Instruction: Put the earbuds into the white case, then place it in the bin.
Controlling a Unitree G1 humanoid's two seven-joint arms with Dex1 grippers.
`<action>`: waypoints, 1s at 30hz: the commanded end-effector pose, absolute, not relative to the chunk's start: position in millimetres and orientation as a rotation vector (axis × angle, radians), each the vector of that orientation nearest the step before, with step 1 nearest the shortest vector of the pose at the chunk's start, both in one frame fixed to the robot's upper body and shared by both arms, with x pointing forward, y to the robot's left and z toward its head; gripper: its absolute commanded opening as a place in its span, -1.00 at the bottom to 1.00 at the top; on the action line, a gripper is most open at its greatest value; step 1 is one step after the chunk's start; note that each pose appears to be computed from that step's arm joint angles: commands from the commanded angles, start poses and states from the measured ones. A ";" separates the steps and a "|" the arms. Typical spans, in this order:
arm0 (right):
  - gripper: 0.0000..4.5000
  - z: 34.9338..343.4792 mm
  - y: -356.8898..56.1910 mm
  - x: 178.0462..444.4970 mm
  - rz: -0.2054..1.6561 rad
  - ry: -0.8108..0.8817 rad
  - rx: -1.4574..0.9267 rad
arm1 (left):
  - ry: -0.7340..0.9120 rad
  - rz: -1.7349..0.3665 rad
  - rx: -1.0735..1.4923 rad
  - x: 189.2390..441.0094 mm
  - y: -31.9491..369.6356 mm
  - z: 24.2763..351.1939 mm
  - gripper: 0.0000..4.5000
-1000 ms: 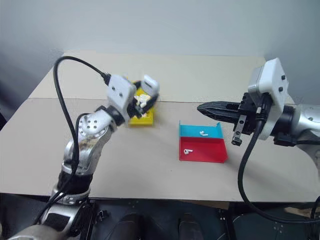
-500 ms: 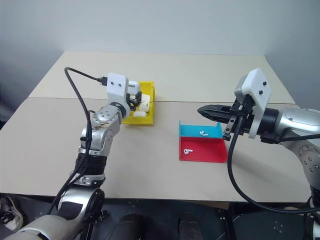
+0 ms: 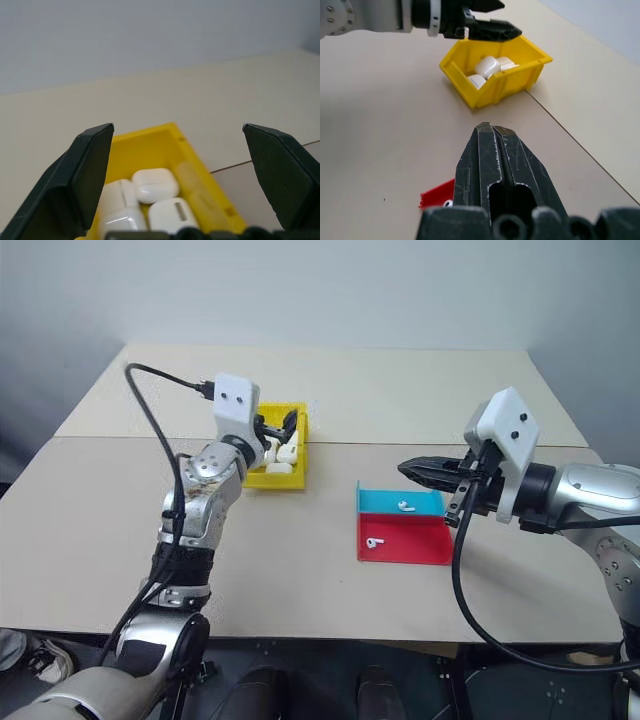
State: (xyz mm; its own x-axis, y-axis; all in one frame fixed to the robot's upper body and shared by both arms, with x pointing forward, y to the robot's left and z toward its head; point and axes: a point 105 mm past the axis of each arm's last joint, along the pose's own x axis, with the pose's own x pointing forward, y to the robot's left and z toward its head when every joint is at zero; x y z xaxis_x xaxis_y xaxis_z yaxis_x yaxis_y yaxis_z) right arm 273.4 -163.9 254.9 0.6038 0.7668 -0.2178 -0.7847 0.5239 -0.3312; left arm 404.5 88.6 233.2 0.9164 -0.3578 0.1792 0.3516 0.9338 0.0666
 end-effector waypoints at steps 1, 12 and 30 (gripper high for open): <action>-1.00 255.6 -169.1 265.3 0.944 0.005 -0.534 | -0.265 -0.581 -0.018 368.1 83.3 250.7 1.00; -1.00 234.9 -226.0 232.7 1.034 -0.020 -0.776 | -0.085 -1.126 0.190 255.4 118.5 215.3 1.00; -1.00 226.7 -267.1 228.1 1.044 0.114 -0.786 | 0.050 -1.174 0.284 211.2 153.2 203.0 1.00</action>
State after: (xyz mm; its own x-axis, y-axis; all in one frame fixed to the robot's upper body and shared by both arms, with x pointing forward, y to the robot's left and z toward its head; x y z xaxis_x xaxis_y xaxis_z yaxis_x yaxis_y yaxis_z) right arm 228.2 -267.1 218.5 0.5208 0.7349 -0.4343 -0.8209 0.2915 -0.4910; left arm 215.6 157.0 193.9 0.3940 -0.8966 -0.2020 0.9173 0.3699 0.1473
